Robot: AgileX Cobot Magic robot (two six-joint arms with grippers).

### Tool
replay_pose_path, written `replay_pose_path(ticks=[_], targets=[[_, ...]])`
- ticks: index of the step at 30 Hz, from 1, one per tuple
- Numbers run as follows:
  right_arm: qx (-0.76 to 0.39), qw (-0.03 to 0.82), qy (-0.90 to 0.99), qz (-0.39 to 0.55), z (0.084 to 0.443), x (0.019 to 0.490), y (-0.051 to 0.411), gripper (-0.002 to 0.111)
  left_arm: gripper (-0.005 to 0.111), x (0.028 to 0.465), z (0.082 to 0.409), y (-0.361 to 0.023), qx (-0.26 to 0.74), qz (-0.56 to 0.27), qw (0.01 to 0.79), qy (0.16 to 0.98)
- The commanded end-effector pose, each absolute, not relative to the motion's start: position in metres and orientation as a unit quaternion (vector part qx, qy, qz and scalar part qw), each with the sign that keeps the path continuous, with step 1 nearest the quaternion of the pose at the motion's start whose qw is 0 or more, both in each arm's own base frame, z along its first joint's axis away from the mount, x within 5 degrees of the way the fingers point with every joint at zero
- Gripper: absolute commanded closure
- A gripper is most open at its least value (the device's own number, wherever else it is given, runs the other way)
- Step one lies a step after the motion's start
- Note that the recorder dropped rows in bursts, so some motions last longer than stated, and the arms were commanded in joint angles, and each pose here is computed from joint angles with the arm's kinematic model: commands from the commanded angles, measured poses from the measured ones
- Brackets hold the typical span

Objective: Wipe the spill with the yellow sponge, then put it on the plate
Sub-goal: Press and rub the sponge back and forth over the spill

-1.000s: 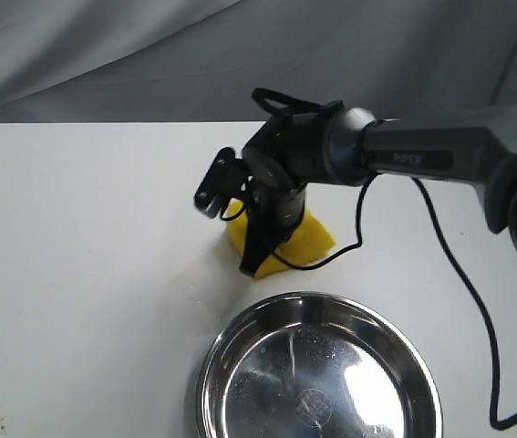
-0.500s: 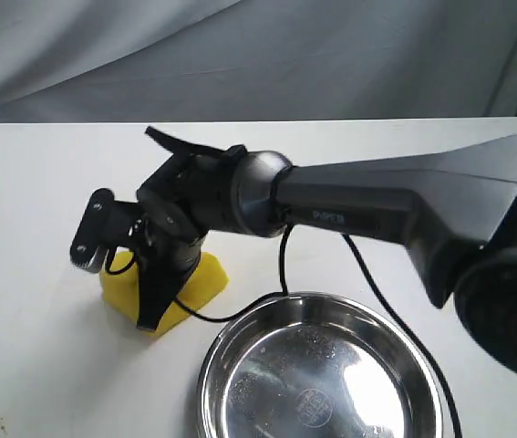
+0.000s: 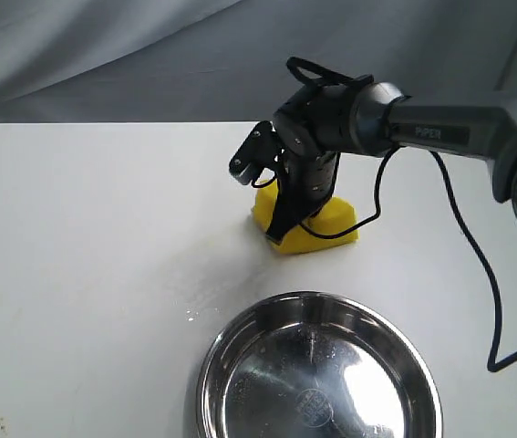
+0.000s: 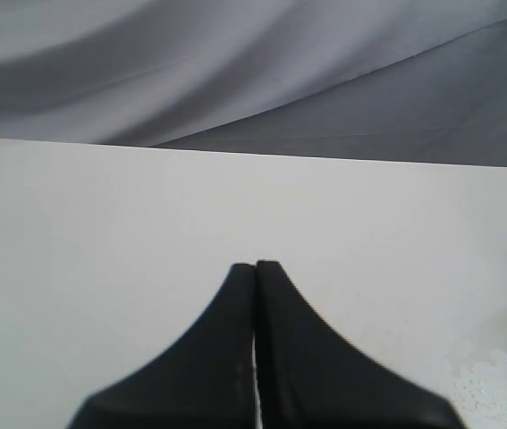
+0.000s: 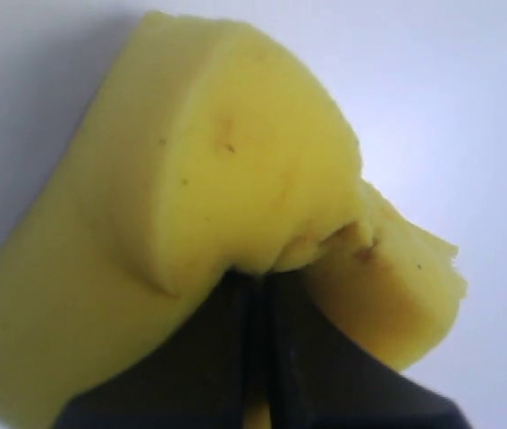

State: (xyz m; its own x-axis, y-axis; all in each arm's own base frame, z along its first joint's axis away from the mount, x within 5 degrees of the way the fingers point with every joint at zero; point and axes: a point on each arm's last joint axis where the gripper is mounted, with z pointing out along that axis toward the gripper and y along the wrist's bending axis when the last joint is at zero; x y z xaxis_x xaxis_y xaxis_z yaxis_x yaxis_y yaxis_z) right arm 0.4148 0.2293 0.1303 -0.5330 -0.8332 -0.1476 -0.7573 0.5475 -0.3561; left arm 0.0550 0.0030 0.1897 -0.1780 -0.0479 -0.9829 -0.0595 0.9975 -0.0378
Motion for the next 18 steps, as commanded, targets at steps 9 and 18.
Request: replay_pose_path(ticks=[9,18], targets=[[-0.626,0.098,0.771,0.064,0.109,0.343,0.317,0.108,0.107,0.055,0.189,0.003,-0.038,0.002,0.641,0.766],[-0.757,0.142,0.631,0.089,0.112,0.257,0.401,0.108,0.107,0.055,0.189,0.003,-0.038,0.002,0.641,0.766]])
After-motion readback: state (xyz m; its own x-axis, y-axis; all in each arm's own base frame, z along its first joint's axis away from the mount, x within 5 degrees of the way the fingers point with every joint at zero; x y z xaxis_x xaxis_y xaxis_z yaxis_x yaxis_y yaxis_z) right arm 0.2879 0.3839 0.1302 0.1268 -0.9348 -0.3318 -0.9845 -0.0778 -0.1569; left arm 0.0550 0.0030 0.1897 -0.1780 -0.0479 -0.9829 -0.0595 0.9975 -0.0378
